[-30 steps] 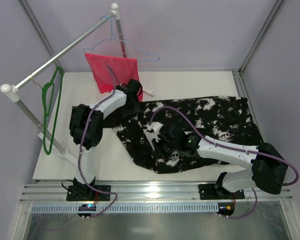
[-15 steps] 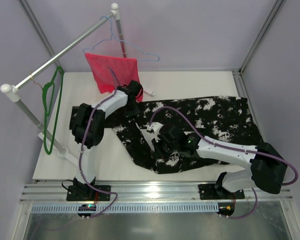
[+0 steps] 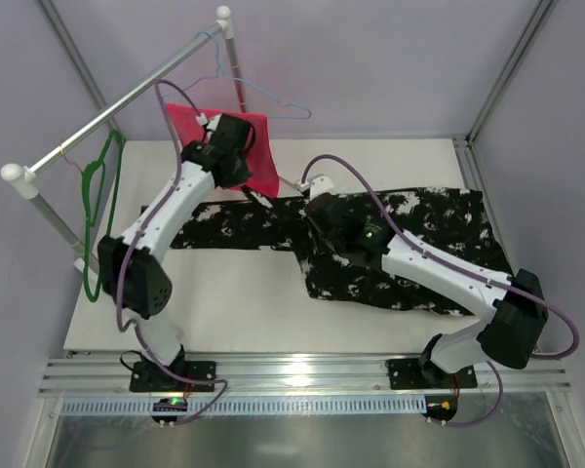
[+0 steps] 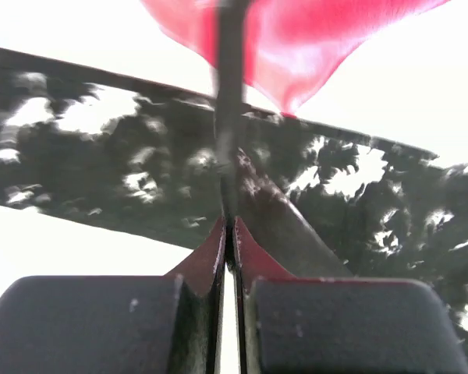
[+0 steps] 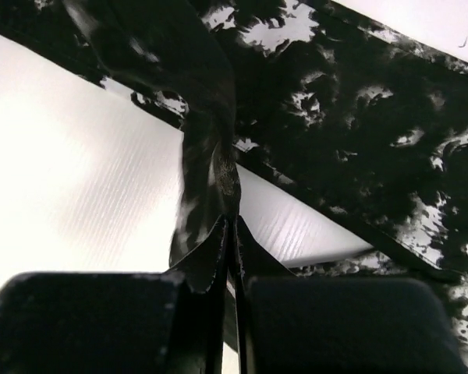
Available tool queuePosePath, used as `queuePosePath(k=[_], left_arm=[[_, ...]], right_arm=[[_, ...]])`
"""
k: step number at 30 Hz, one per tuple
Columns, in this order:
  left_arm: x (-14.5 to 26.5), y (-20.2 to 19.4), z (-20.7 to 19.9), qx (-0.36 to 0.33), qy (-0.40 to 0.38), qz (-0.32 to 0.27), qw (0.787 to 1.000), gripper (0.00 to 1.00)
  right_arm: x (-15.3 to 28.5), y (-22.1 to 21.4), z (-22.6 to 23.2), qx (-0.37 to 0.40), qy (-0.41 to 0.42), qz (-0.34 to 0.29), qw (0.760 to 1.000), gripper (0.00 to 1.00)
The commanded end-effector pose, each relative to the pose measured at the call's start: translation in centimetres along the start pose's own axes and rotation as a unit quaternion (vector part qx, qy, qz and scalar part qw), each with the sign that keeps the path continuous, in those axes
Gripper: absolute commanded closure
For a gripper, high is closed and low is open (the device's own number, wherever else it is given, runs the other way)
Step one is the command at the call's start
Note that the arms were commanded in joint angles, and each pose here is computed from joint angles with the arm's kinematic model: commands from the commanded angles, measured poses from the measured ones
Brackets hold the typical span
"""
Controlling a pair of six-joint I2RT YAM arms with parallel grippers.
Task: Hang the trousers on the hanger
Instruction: Fold the trousers
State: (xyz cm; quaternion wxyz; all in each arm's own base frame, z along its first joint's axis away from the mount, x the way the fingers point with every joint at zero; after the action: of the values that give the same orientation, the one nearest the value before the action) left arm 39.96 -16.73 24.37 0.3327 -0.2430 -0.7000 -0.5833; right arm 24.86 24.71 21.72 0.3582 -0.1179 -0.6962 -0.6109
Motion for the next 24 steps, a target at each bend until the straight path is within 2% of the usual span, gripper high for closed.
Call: queuePosePath(k=[1,3,4,6,7,10,15,17,19,20,21,24], left_arm=[[2.8,-1.7,4.1,-0.007,0.056,-0.018,0.998,1.0],[2.9,-3.6,5.5,0.004,0.075,-0.013,0.997,1.0],[1.9,-6.8,7.1,-0.007,0.095,0.017,0.995,1.0],[2.6,-8.5,8.6,0.012,0.101,0.009,0.995,1.0],[1.9,-10.8,9.8,0.006,0.119,0.028,0.992,1.0],[1.9,-12.7,11.0,0.007,0.125,0.03,0.992,1.0],[1.5,-16.5,14.1,-0.019,0.187,0.058,0.98,1.0],[1.6,-16.9,14.9,-0.02,0.206,0.052,0.977,1.0],[2.0,-17.4,15.6,-0.019,0.217,0.05,0.975,1.0],[2.2,-17.4,15.9,-0.019,0.225,0.047,0.973,1.0],[2.2,-17.5,16.0,-0.017,0.225,0.047,0.973,1.0],[2.5,-17.7,16.5,-0.016,0.239,0.049,0.97,1.0]], right_arm=[[1.1,-1.7,-0.9,-0.005,-0.021,0.019,1.0,0.96],[1.0,-3.3,0.0,-0.009,0.014,0.031,0.999,0.96],[0.7,-5.9,0.8,-0.003,0.054,0.069,0.996,0.96],[0.7,-7.6,2.7,-0.025,0.119,0.081,0.989,0.96],[0.6,-9.6,4.1,-0.03,0.173,0.1,0.979,0.96],[0.9,-12.5,6.2,-0.064,0.248,0.13,0.958,0.95],[0.5,-15.1,6.9,-0.078,0.26,0.161,0.949,0.85],[0.6,-15.5,6.9,-0.078,0.264,0.17,0.946,0.85],[0.8,-15.8,7.2,-0.081,0.281,0.178,0.94,0.8],[1.2,-16.1,7.6,-0.08,0.3,0.19,0.931,0.76],[1.4,-16.1,7.7,-0.079,0.309,0.193,0.928,0.67],[2.0,-15.2,7.6,-0.078,0.308,0.187,0.93,0.59]])
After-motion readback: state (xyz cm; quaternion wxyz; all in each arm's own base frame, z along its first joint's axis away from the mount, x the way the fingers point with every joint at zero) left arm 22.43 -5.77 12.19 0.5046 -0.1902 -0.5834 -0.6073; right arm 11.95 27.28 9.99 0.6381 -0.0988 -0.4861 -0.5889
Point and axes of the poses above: each gripper's point midway between its finger pads, its own x axis back along the fingers, its own z axis along the line the jaws close on, y = z × x, the point moved 5 cm from there along x, back along the fingers, and after that the axes turned 6 degrees about -x, right-handed, at the moved point
